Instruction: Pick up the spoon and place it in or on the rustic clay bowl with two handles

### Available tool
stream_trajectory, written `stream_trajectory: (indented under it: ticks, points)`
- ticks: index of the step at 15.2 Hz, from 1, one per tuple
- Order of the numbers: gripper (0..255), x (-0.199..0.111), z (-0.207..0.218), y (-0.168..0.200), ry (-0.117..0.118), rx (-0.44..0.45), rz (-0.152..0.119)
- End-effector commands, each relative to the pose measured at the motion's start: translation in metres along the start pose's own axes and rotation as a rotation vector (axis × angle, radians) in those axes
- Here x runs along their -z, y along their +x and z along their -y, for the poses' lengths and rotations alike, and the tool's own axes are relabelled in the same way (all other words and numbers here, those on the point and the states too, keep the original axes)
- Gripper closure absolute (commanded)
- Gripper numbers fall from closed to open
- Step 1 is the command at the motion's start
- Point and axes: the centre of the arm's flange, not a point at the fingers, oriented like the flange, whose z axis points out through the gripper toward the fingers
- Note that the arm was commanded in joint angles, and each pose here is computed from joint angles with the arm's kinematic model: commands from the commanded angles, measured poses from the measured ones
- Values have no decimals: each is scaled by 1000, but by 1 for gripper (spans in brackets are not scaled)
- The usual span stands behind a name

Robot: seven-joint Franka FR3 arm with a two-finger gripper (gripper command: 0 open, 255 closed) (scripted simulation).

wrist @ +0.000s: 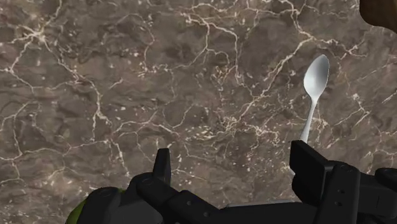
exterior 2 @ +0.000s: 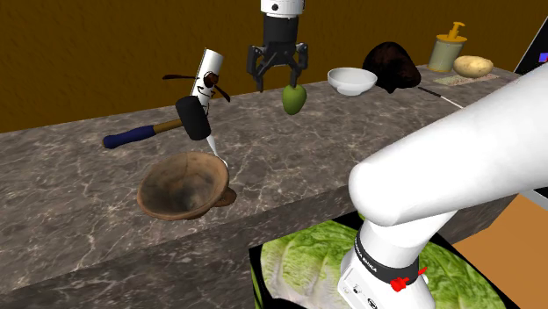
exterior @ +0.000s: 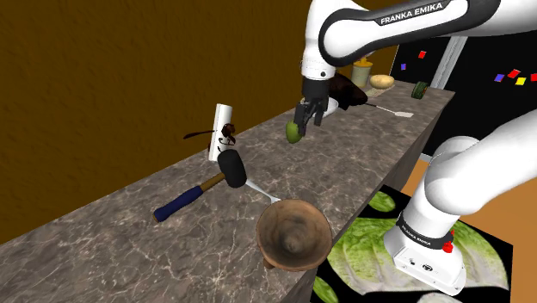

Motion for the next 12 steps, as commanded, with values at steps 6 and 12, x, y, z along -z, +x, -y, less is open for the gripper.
stream_trajectory:
  ticks: [6,12]
  points:
    - [0,-59,59,35,42,-32,58]
    - [0,-108,112,64,78,-59,108]
